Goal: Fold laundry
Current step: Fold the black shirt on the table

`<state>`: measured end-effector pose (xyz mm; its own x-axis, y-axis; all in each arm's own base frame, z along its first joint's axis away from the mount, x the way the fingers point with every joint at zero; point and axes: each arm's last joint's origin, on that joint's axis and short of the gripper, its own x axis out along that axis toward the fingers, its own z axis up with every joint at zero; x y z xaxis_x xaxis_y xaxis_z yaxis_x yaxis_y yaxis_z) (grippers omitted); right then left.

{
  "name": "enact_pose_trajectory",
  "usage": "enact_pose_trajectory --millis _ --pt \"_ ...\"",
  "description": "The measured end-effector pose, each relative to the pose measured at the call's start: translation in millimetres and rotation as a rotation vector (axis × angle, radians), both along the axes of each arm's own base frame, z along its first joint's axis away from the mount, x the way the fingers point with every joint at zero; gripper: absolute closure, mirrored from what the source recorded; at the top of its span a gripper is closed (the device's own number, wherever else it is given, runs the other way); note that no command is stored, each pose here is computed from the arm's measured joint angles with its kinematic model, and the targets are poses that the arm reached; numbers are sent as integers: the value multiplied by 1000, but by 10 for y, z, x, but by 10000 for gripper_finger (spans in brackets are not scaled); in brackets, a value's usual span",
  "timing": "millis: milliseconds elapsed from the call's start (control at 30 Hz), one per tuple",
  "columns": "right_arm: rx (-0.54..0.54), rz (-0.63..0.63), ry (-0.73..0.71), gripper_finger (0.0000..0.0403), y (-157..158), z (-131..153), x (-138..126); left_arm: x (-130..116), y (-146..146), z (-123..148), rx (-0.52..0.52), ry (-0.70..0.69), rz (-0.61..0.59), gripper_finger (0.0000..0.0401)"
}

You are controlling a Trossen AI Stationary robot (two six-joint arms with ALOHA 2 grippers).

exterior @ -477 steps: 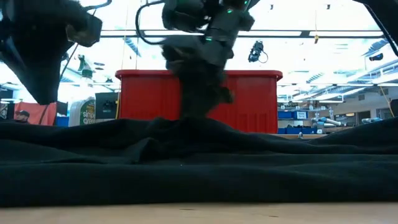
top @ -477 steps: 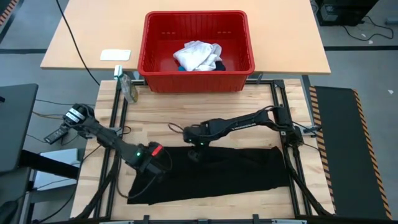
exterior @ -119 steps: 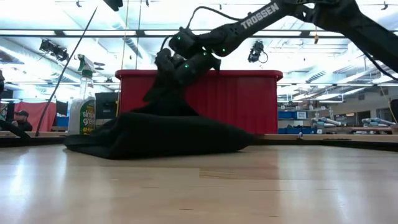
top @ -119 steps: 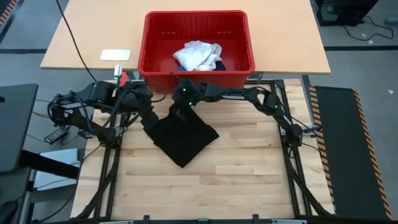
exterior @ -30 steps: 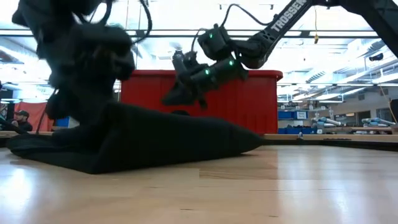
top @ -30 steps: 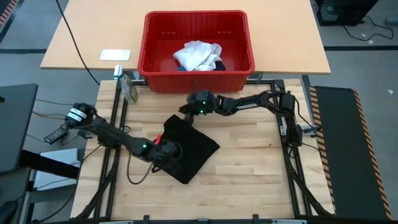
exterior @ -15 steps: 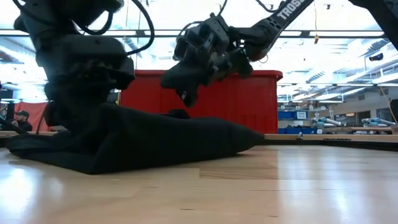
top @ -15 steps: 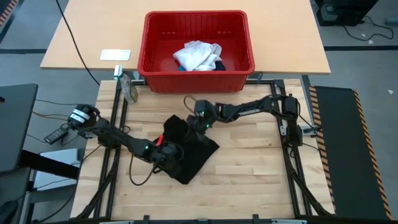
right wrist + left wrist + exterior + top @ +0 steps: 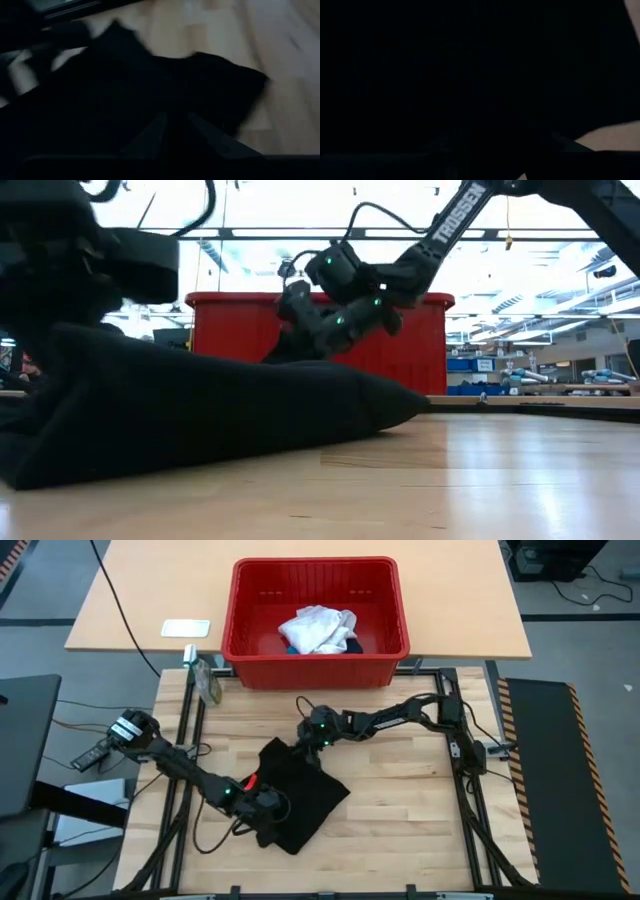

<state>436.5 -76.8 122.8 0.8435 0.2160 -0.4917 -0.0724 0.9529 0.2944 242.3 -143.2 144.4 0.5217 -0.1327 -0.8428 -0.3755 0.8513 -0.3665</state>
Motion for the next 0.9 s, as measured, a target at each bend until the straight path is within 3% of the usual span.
enact_pose_trajectory --millis 133,233,333,433,500,633,733,900 --pt "-12 -127 -5 327 -106 37 -6 -75 -123 1 1 -2 -55 258" --pt "-9 -113 -75 333 -127 286 -26 -123 -177 -4 5 9 -79 258" --pt "75 49 -154 339 -54 575 -66 -123 -159 -9 -2 23 -53 258" --pt "200 262 -163 342 123 663 -84 -107 -135 -9 -4 23 -38 258" --pt "239 354 -129 343 292 615 -80 -100 -124 -9 -1 23 -38 258" --pt "180 457 -119 343 624 418 -19 -92 -127 -5 56 -3 -141 258" --pt "147 448 -82 343 779 213 22 -87 -130 -1 95 -20 -210 258" --pt "86 354 -44 343 819 -34 78 -87 -133 0 94 -21 -220 258"
